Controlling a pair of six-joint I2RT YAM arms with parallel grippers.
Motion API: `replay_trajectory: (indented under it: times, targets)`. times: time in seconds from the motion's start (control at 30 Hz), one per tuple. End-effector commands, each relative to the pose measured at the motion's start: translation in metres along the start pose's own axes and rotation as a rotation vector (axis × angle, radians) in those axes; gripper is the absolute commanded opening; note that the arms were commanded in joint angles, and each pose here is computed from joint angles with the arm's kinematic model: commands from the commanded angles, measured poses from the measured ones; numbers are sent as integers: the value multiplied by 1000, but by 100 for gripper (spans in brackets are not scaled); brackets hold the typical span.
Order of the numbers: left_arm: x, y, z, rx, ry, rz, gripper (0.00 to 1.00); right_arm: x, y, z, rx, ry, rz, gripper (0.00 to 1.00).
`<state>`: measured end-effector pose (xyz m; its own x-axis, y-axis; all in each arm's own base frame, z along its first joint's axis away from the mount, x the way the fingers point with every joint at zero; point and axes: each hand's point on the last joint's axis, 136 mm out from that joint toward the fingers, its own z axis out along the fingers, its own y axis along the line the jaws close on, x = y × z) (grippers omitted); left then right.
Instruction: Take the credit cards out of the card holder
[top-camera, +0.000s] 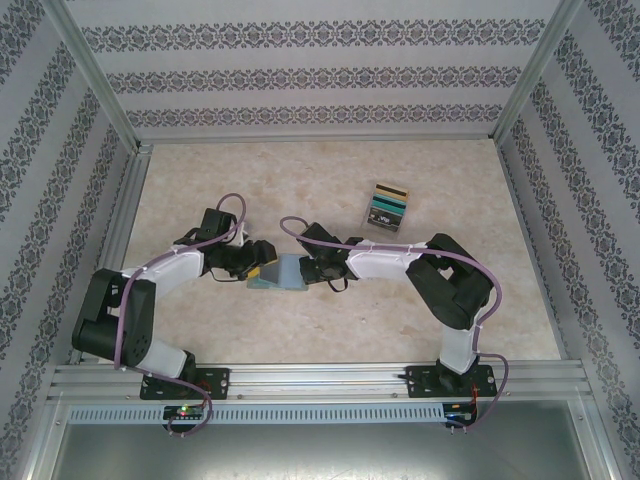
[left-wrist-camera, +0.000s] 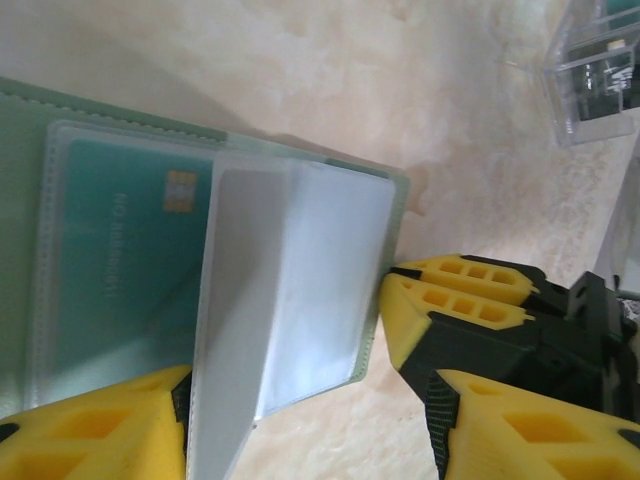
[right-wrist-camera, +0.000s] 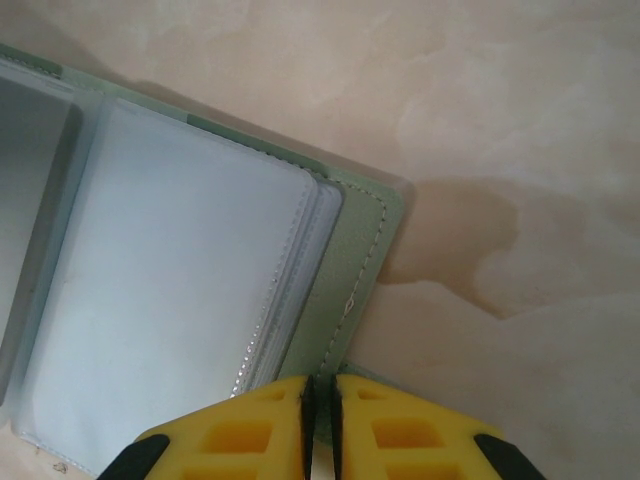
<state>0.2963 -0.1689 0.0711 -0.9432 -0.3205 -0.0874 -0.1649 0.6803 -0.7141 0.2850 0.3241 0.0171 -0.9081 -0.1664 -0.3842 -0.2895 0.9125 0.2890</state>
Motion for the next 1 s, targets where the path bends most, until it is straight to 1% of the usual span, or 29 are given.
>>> replay_trajectory:
  times: [0.0, 0.27, 0.47, 0.6, 0.83, 0.97]
  targets:
    - [1, -18, -2, 72, -6, 39, 62, 15, -5, 15, 17, 60, 18, 18]
    - [10, -37, 8, 147, 37, 60, 62, 12, -7, 10, 25, 42, 32, 18]
    - [11, -33, 8, 124, 32, 53, 61, 6, -10, 3, 17, 20, 48, 18]
    - [11, -36, 8, 144, 31, 63, 62, 2, -11, 0, 17, 8, 54, 18]
    - [20, -40, 22, 180, 96, 48, 61, -6, -16, -6, 11, -14, 78, 18]
    - [19, -42, 21, 171, 84, 55, 60, -9, -18, -7, 5, -16, 89, 18]
